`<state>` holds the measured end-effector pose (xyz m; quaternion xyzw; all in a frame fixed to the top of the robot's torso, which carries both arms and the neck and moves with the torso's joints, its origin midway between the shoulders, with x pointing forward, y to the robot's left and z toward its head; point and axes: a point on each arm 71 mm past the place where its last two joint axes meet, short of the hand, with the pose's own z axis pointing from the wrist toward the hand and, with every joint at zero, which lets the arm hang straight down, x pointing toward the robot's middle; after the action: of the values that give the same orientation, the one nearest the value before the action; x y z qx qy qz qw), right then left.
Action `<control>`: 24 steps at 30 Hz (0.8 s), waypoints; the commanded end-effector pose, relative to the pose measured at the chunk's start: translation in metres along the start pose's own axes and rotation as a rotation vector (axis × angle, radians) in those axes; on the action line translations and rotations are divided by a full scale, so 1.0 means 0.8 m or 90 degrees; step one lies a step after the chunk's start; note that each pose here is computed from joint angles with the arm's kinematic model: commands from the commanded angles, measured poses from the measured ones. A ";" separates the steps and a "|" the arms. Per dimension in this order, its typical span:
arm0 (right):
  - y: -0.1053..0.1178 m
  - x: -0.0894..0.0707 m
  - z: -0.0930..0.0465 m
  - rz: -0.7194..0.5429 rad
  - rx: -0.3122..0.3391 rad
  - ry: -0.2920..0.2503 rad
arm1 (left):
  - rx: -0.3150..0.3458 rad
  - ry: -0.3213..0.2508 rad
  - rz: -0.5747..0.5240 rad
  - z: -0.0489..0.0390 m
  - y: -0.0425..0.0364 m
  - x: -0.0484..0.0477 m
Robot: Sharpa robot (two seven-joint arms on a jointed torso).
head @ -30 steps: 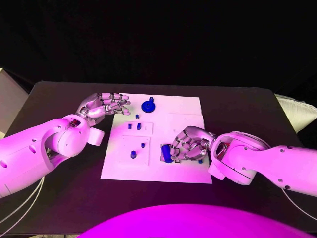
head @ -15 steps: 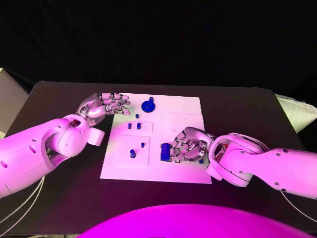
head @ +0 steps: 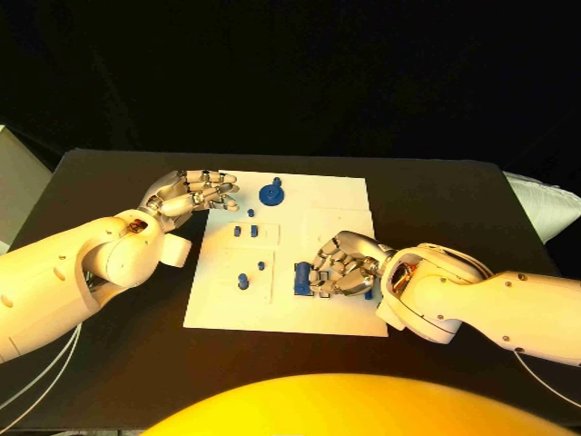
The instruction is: Assemble the parts on the task board
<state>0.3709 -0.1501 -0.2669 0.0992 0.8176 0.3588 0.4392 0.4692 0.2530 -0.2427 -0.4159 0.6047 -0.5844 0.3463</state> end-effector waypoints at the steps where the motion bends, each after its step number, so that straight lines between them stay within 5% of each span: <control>1: 0.006 0.001 -0.002 0.008 -0.032 0.000 | 0.004 0.009 -0.003 0.000 -0.0009 0.002; 24: 0.021 0.010 0.014 -0.085 -0.060 -0.025 | 0.002 0.013 -0.004 0.000 -0.0005 0.003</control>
<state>0.3727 -0.1305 -0.2643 0.0600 0.7979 0.3741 0.4689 0.4690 0.2534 -0.2429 -0.4160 0.6054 -0.5839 0.3456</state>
